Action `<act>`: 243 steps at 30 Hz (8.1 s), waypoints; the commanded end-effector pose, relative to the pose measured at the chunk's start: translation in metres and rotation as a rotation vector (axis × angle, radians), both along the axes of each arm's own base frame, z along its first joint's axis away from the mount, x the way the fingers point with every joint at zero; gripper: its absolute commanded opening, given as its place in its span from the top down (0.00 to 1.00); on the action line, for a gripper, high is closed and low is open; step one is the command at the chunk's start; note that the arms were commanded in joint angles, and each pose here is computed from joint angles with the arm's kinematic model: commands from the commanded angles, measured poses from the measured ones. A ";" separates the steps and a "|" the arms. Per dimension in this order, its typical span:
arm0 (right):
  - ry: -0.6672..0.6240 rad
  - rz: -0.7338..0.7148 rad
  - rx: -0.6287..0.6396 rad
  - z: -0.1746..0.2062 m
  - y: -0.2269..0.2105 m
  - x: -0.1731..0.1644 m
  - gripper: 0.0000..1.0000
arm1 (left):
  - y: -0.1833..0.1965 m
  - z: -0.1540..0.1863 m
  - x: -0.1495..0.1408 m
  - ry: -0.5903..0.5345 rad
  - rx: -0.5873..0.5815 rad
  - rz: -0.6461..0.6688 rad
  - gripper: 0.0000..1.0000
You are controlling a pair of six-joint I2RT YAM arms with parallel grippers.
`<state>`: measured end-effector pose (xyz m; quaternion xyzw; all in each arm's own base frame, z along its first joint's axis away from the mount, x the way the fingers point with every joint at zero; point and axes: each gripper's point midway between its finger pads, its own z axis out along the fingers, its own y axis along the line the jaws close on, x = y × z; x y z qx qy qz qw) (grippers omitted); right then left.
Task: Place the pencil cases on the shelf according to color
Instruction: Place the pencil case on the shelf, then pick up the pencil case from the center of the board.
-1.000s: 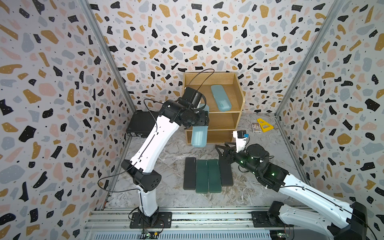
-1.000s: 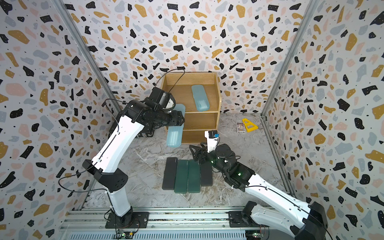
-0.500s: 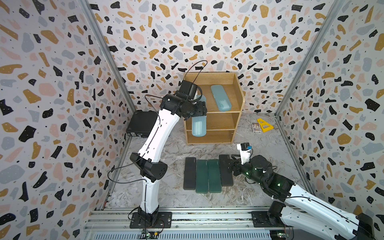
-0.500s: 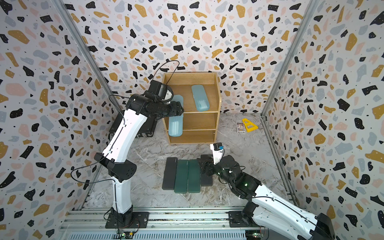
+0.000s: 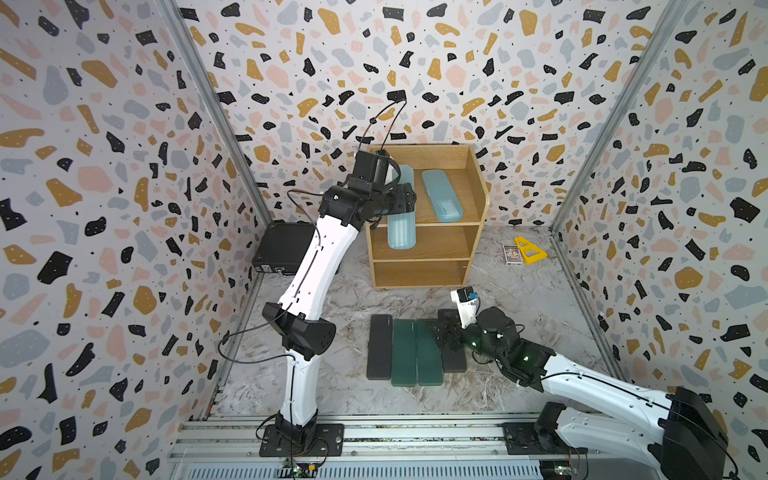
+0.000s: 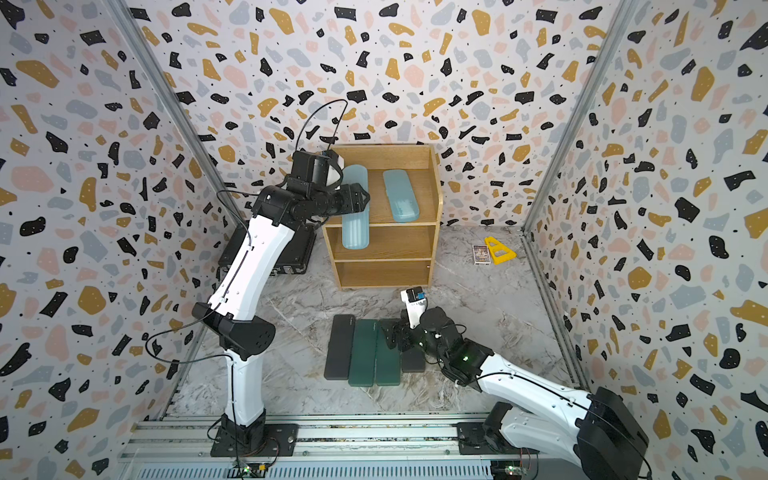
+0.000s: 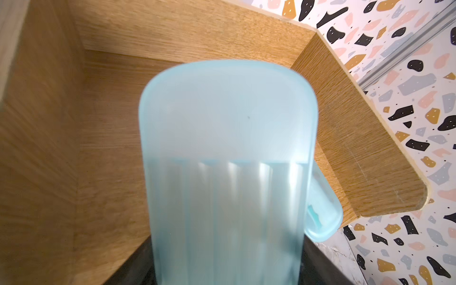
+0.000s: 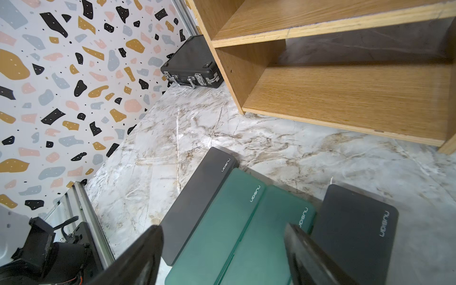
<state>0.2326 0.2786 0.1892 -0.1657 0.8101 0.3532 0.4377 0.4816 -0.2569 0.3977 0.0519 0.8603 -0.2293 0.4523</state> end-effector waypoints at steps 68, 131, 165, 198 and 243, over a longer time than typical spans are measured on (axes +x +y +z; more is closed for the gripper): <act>-0.183 -0.074 -0.012 0.049 -0.081 -0.042 0.00 | -0.025 0.038 0.052 -0.347 -0.031 -0.093 0.00; 0.591 -0.170 -0.558 -0.063 -0.095 -0.004 0.00 | 0.079 -0.219 -0.194 0.280 0.102 -0.001 0.00; 0.624 -0.210 -0.717 -0.159 -0.094 -0.003 0.00 | 0.107 -0.351 -0.232 0.601 0.219 0.124 0.00; 0.515 -0.256 -0.640 -0.144 -0.093 -0.006 0.03 | 0.135 -0.320 -0.242 0.478 0.232 0.196 0.00; 0.271 -0.283 -0.614 -0.091 -0.099 -0.015 0.68 | 0.138 -0.322 -0.251 0.470 0.204 0.191 0.00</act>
